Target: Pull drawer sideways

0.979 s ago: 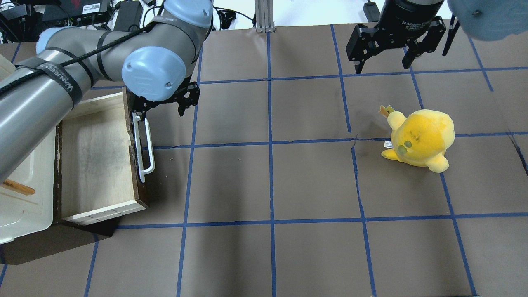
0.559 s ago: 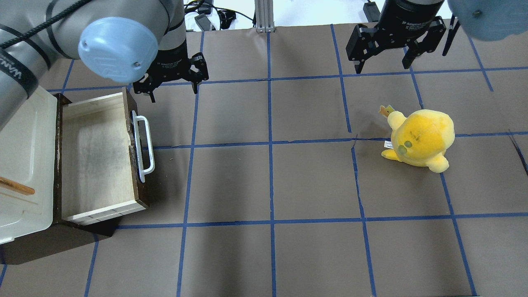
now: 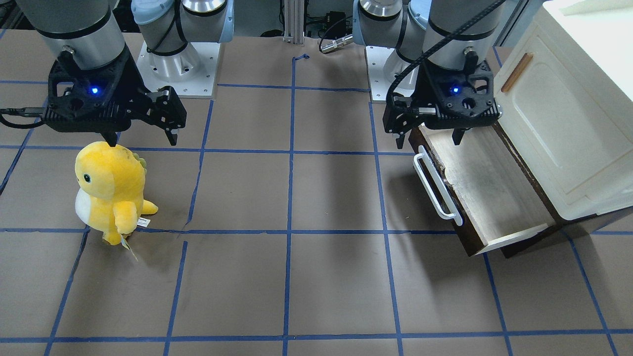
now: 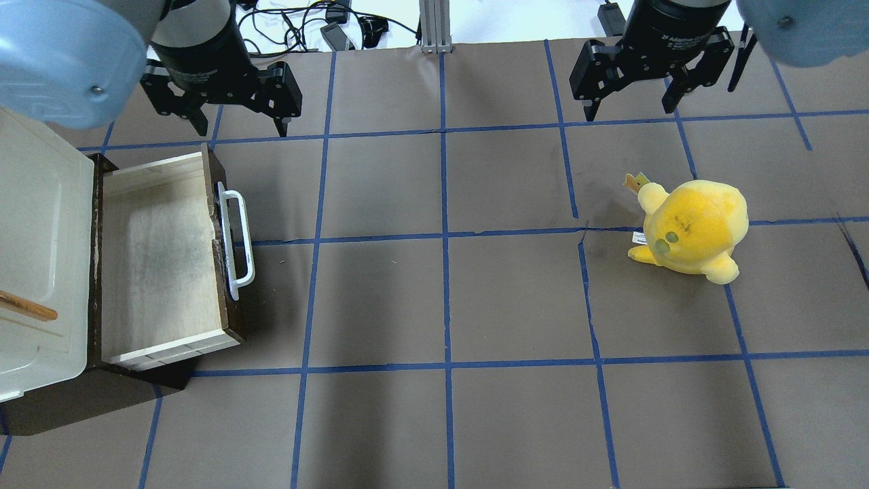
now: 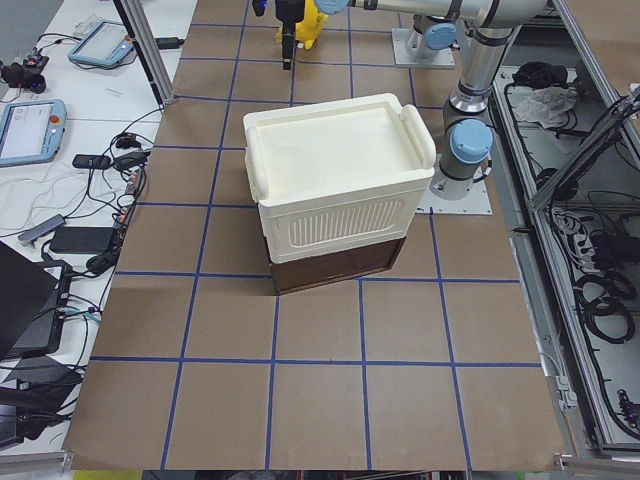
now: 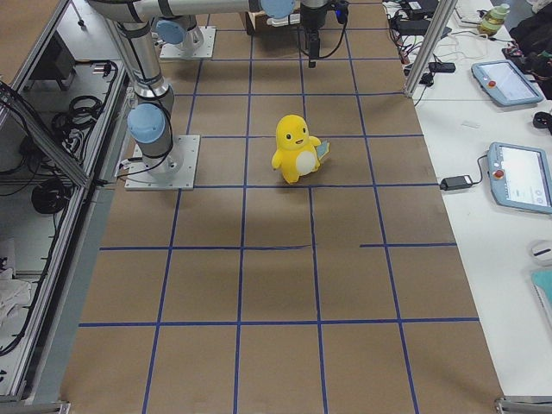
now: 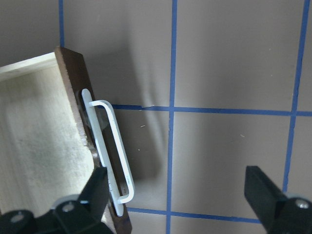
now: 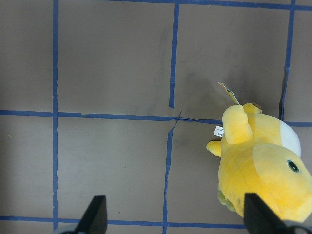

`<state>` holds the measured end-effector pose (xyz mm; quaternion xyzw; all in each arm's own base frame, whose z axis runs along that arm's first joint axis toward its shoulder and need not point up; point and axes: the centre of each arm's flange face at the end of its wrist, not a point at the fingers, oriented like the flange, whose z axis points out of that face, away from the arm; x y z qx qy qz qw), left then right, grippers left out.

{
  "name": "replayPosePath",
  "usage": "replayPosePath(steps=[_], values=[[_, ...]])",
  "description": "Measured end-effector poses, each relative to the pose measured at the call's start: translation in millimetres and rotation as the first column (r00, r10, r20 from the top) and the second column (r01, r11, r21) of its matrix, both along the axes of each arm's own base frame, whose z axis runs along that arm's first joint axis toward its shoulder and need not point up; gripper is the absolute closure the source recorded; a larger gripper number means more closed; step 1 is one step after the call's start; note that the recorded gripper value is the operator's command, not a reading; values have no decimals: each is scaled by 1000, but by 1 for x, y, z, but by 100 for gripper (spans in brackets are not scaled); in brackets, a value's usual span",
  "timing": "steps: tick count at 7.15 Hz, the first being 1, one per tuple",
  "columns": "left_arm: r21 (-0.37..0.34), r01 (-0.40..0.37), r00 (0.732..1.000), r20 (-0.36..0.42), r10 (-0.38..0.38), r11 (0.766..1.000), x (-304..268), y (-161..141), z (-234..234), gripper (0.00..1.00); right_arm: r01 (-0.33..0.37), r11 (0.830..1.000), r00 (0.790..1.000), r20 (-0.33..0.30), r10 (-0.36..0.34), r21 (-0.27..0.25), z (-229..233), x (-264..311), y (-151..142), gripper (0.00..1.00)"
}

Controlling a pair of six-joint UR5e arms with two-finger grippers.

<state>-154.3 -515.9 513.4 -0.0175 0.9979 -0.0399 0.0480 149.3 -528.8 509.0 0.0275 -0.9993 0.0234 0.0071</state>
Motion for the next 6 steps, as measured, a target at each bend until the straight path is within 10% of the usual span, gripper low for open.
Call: replayPosePath(steps=[6], values=[[34, 42, 996, -81, -39, 999, 50, 36, -3, 0, 0, 1000, 1000, 0, 0, 0, 0, 0, 0, 0]])
